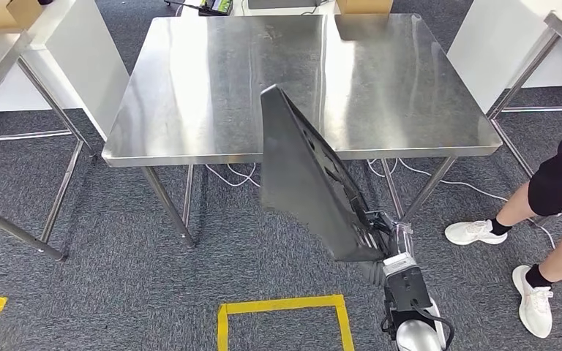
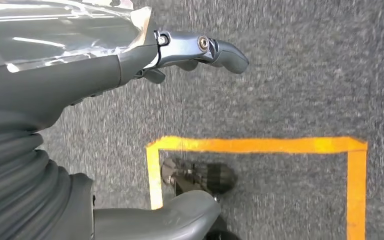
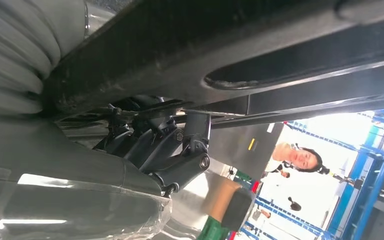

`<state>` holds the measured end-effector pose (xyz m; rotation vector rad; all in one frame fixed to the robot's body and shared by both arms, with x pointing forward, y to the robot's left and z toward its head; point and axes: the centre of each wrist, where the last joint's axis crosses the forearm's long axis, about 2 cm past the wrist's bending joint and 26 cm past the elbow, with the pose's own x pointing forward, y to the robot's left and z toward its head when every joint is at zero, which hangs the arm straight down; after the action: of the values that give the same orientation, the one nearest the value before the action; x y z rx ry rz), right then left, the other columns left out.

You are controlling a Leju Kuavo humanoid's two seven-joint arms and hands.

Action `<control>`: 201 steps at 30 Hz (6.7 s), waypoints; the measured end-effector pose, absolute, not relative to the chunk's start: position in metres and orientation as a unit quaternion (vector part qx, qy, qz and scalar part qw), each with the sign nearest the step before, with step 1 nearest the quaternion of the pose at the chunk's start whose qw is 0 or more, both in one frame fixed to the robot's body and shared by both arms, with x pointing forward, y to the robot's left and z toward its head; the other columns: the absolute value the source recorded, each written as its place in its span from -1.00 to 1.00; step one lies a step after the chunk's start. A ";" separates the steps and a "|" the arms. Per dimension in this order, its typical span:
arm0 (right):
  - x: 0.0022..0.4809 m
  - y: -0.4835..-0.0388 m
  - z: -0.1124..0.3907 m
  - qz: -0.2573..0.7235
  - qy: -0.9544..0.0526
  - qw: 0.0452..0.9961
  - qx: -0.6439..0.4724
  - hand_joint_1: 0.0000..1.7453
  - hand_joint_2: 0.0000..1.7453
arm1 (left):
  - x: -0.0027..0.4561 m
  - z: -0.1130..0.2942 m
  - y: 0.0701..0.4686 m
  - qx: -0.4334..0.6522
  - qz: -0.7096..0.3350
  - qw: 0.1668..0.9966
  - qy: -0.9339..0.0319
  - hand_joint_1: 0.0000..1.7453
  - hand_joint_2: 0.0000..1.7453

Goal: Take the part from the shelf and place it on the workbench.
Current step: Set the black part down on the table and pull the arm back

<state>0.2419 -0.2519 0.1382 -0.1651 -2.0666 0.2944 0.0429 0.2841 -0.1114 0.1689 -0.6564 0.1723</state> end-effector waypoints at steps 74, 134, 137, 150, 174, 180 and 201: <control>0.344 -0.174 0.156 0.373 -0.741 0.267 -0.490 1.00 1.00 | 0.052 -0.110 0.276 0.091 0.102 0.935 -0.327 -1.00 1.00; 0.357 -0.097 0.192 0.132 -0.874 0.467 0.018 -1.00 -1.00 | 0.053 -0.110 0.289 0.135 0.119 0.940 -0.291 -1.00 -1.00; 0.350 -0.095 0.199 0.125 -0.884 0.449 0.027 -1.00 -1.00 | 0.052 -0.110 0.289 0.136 0.120 0.940 -0.290 -1.00 -1.00; 0.278 -0.101 0.189 -0.010 -0.843 0.380 0.380 -1.00 -1.00 | 0.048 -0.110 0.290 0.160 0.148 0.937 -0.274 -1.00 -1.00; 0.190 -0.206 0.139 -0.108 -0.849 0.402 0.326 -1.00 -1.00 | 0.044 -0.110 0.285 0.196 0.145 0.935 -0.258 -1.00 -1.00; 0.189 -0.213 0.138 -0.115 -0.851 0.403 0.318 -1.00 -1.00 | 0.044 -0.110 0.283 0.195 0.142 0.933 -0.266 -1.00 -1.00; 0.249 -0.177 0.101 -0.076 -0.775 0.450 0.437 -1.00 -1.00 | 0.041 -0.108 0.274 0.302 0.184 0.919 -0.172 -1.00 -1.00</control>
<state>0.2492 -0.1767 0.1007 1.0805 -1.9163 -0.1881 0.0406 0.2737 -0.1078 0.6209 -0.3539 0.3777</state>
